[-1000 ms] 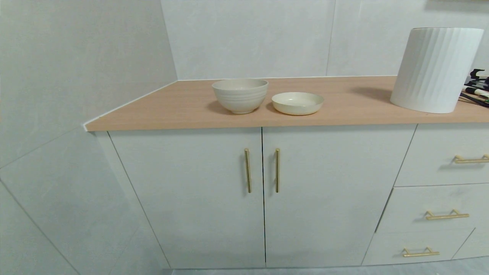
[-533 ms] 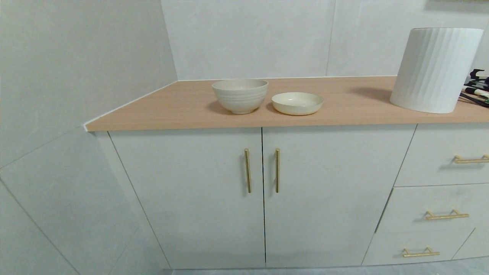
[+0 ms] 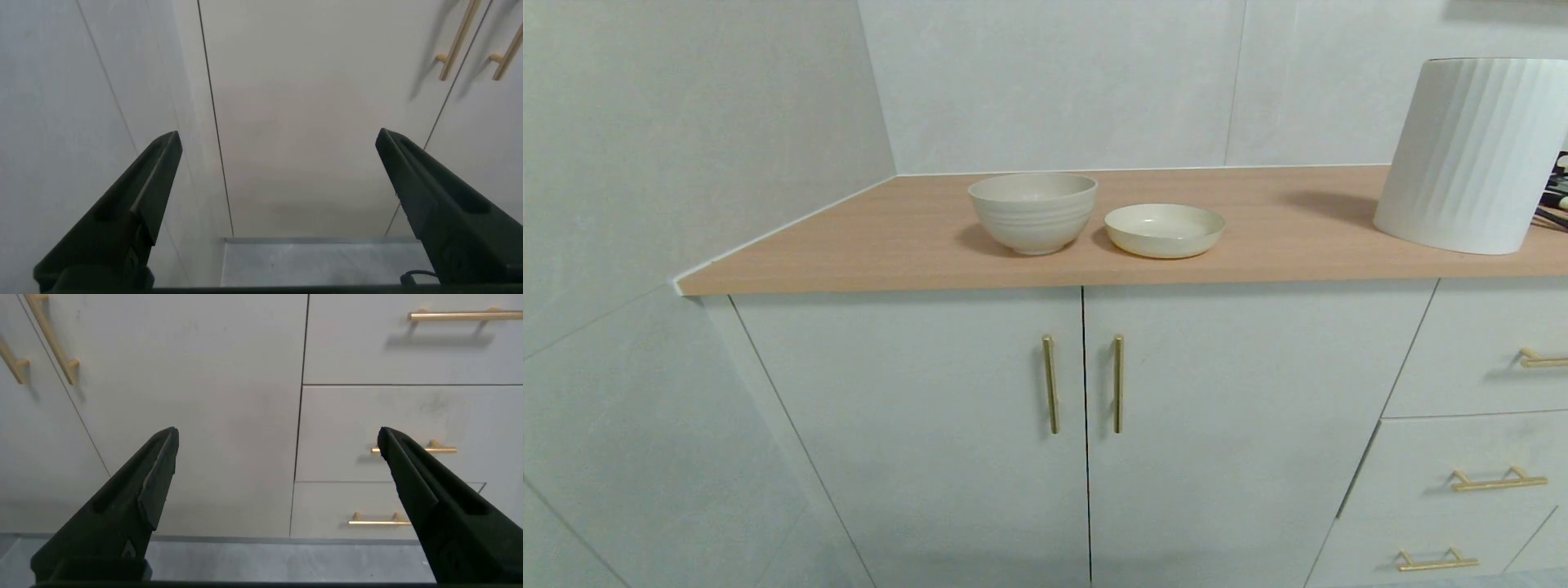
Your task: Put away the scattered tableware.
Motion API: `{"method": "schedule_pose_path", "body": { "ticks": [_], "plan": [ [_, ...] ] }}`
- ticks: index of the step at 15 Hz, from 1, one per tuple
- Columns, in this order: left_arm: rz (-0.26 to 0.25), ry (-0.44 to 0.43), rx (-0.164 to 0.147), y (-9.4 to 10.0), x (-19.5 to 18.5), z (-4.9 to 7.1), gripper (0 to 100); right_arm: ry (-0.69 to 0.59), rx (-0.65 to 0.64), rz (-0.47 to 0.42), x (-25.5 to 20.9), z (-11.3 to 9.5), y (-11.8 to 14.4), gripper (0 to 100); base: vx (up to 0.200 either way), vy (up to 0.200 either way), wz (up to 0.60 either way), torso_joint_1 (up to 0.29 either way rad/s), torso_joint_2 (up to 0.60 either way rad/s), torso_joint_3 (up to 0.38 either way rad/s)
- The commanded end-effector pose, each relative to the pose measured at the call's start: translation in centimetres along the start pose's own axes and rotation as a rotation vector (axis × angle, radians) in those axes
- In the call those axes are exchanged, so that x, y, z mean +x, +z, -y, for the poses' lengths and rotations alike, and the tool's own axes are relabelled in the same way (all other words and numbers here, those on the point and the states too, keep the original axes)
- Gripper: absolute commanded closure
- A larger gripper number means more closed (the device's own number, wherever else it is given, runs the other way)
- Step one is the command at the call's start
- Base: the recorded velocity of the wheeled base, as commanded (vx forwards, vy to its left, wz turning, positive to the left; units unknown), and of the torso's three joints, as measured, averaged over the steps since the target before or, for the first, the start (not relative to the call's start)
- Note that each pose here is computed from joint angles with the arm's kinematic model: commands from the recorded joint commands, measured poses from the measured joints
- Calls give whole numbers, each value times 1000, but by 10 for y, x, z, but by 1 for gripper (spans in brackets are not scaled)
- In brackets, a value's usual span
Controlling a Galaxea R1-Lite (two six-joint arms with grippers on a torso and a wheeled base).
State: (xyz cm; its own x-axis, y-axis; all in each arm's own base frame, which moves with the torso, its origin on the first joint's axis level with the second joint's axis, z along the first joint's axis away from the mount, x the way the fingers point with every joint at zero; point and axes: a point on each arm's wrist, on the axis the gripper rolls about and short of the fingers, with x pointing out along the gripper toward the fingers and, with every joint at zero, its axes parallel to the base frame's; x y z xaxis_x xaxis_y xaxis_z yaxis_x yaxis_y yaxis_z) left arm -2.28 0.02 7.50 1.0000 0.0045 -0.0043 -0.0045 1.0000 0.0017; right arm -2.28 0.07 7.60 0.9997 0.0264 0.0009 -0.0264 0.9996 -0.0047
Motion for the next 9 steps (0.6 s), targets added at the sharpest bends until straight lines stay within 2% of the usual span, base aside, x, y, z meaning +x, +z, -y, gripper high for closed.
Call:
{"method": "schedule_pose_path", "body": {
  "ticks": [1, 5, 6, 7, 9],
  "plan": [
    [-2, 0, 0, 0, 0, 0, 0, 1, 0, -1, 0, 0, 0, 0, 0, 0, 0, 0, 0, 0],
    [-2, 0, 0, 0, 0, 0, 0, 6, -14, 13, -1, 0, 2, 0, 0, 0, 0, 0, 0, 0],
    [-2, 0, 0, 0, 0, 0, 0, 33, 1, 88, -6, -1, 21, 0, 0, 0, 0, 0, 0, 0],
    [-2, 0, 0, 0, 0, 0, 0, 147, 47, 88, -11, -3, 40, 0, 0, 0, 0, 0, 0, 0],
    [-2, 0, 0, 0, 0, 0, 0, 309, 68, -82, -1, -6, 44, 0, 0, 0, 0, 0, 0, 0]
  ]
}}
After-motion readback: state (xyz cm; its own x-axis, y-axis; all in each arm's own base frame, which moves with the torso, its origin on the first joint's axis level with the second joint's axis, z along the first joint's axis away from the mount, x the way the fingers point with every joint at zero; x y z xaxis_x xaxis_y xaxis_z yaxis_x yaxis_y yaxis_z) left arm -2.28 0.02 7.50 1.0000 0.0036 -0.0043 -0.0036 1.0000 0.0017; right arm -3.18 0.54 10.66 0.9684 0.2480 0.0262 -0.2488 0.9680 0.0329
